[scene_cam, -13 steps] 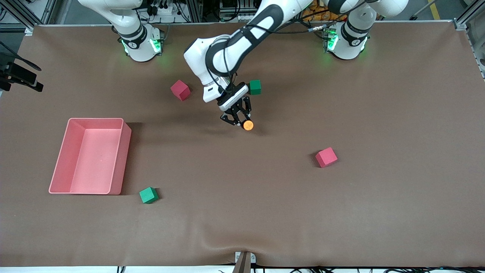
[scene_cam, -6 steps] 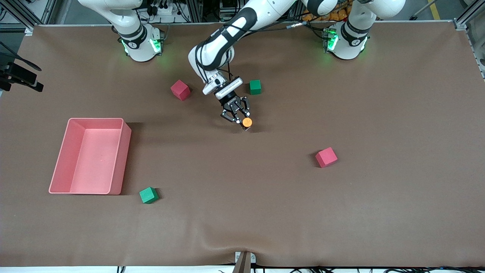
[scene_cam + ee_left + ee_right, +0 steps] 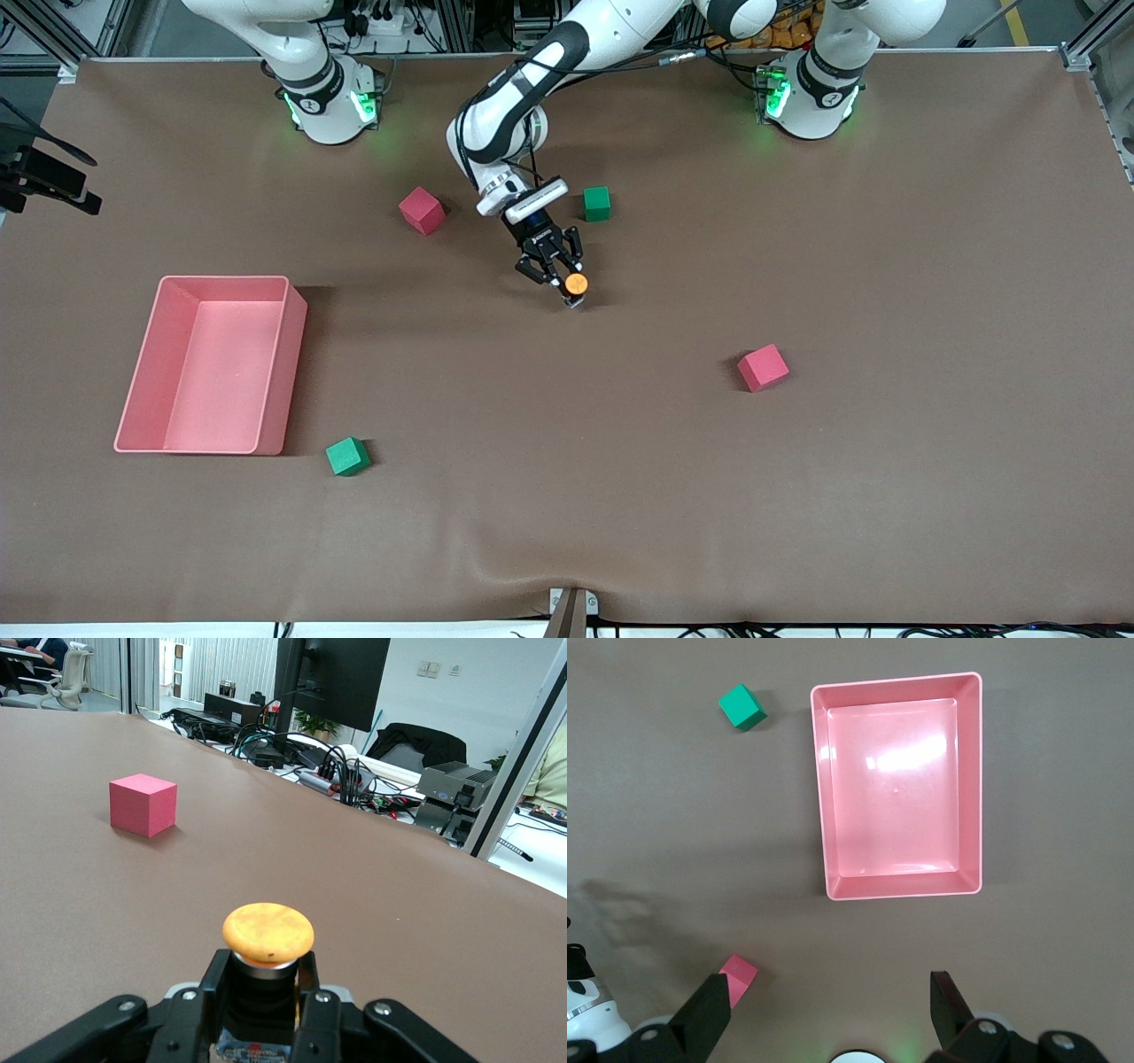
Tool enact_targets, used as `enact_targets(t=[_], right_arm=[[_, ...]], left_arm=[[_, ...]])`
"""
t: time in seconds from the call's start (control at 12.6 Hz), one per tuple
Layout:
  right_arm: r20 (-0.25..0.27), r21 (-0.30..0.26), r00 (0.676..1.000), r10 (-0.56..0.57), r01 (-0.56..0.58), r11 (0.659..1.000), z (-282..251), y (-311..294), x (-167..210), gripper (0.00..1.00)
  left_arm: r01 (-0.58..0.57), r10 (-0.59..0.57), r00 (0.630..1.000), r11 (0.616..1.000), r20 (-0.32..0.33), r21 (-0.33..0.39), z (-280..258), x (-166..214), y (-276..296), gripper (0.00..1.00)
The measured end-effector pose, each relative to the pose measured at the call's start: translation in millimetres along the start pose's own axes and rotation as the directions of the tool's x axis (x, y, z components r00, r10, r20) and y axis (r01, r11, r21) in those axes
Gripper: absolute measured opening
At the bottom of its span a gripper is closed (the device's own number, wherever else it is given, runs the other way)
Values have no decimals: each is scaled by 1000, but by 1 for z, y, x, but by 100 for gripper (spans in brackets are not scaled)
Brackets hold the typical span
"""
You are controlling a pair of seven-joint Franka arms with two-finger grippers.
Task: Place and upright button with both arms
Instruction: 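Lower the button upright onto the table and open the left gripper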
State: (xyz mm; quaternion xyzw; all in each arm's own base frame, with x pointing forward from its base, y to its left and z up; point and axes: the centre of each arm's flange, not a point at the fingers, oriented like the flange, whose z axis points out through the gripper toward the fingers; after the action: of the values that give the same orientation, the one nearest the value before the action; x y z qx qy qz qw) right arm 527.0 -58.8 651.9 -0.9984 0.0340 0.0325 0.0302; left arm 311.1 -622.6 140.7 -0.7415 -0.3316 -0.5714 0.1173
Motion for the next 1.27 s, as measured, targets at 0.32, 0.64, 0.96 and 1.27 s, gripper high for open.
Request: enact_targets(t=[0.32, 0.64, 0.96, 1.27], right_arm=[[0, 0, 1000, 0, 0, 1000, 0, 0, 0, 100], [0, 0, 1000, 0, 0, 1000, 0, 0, 0, 100], [0, 0, 1000, 0, 0, 1000, 0, 0, 0, 100], [0, 0, 1000, 0, 0, 1000, 0, 0, 0, 100]], left_arm=[[-29, 29, 1000, 1000, -11, 7, 9, -18, -10, 34], [-42, 43, 999, 999, -17, 11, 13, -27, -16, 34], [-56, 57, 998, 998, -21, 13, 16, -35, -21, 37], [-90, 90, 996, 996, -20, 13, 15, -35, -21, 66]])
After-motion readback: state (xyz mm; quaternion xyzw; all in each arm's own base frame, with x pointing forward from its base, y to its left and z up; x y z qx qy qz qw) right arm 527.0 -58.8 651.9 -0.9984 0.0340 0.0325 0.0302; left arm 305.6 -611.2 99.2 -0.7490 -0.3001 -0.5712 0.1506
